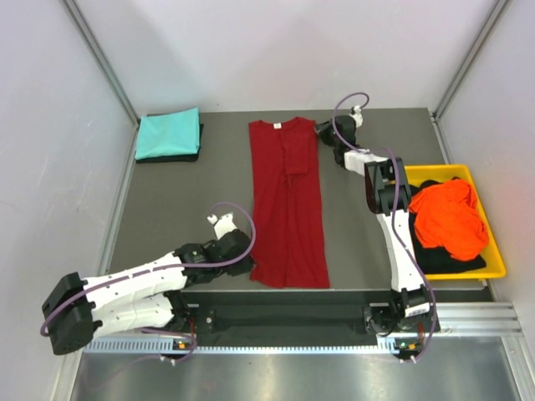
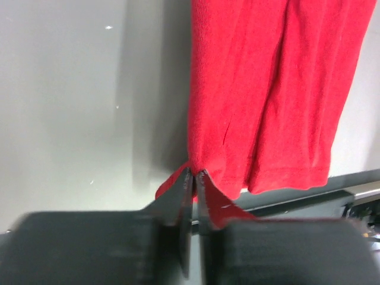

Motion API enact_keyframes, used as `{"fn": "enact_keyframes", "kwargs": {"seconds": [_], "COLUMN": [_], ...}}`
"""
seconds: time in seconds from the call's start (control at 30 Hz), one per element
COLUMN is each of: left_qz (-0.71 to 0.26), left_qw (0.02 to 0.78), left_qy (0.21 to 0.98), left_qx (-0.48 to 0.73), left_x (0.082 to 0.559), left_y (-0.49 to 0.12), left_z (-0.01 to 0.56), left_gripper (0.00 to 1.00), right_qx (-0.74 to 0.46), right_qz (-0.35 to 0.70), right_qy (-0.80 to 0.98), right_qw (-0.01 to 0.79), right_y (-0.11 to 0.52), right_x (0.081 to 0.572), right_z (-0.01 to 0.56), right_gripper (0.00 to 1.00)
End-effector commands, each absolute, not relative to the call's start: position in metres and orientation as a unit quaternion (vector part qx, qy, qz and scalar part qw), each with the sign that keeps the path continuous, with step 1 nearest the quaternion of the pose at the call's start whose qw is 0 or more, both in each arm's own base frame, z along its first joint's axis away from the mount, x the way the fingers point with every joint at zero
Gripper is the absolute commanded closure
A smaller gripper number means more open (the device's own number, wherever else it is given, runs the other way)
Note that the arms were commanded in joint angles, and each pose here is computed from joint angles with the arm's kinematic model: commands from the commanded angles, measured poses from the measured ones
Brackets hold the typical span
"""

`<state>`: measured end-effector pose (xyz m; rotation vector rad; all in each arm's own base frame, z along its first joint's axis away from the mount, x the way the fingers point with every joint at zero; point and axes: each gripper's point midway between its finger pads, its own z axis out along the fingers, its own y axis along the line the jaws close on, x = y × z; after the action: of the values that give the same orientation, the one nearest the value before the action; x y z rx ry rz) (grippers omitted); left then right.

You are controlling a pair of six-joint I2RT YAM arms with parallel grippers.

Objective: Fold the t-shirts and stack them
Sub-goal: Fold the tshirt

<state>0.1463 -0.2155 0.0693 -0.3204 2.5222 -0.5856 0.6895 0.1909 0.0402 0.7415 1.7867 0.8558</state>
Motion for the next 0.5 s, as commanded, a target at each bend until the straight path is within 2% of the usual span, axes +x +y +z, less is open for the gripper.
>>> {"fn": "enact_keyframes", "kwargs": {"seconds": [0.0,0.03,0.07,0.17,0.2,0.27,0.3,0.33,0.4,0.47], "left_qz": [-0.248,-0.247,-0.239,-0.216,-0.202,-0.175,-0.165,-0.149,-0.145,-0.180], "left_qw": [0.255,0.253,0.251,0.261,0.270,0.281,0.286,0.291,0.293,0.282], "left_qy": [0.928,0.930,0.932,0.937,0.938,0.943,0.943,0.945,0.945,0.943], "left_qx": [-0.109,-0.104,-0.107,-0.084,-0.075,-0.045,-0.036,-0.018,-0.005,0.007], "left_x": [0.155,0.156,0.160,0.165,0.169,0.173,0.176,0.179,0.184,0.190], "left_y": [-0.228,-0.228,-0.224,-0.219,-0.215,-0.208,-0.206,-0.202,-0.200,-0.208], "left_z": [0.080,0.081,0.079,0.085,0.087,0.094,0.096,0.101,0.105,0.111], "left_gripper": [0.87,0.83,0.79,0.71,0.70,0.68,0.67,0.67,0.67,0.66], "right_qx": [0.273,0.267,0.259,0.235,0.225,0.218,0.209,0.198,0.180,0.156], "right_qz": [0.353,0.347,0.342,0.303,0.304,0.273,0.268,0.236,0.203,0.207], "right_qy": [0.741,0.750,0.757,0.793,0.792,0.821,0.819,0.847,0.866,0.894], "right_qw": [0.501,0.496,0.493,0.473,0.480,0.450,0.462,0.433,0.420,0.366], "right_y": [0.185,0.184,0.181,0.165,0.159,0.143,0.137,0.128,0.116,0.122], "right_x": [0.690,0.685,0.680,0.657,0.650,0.621,0.611,0.588,0.560,0.521], "right_z": [0.065,0.065,0.067,0.075,0.101,0.085,0.112,0.094,0.108,0.112], "right_gripper": [0.86,0.82,0.72,0.55,0.51,0.45,0.43,0.42,0.41,0.42]}}
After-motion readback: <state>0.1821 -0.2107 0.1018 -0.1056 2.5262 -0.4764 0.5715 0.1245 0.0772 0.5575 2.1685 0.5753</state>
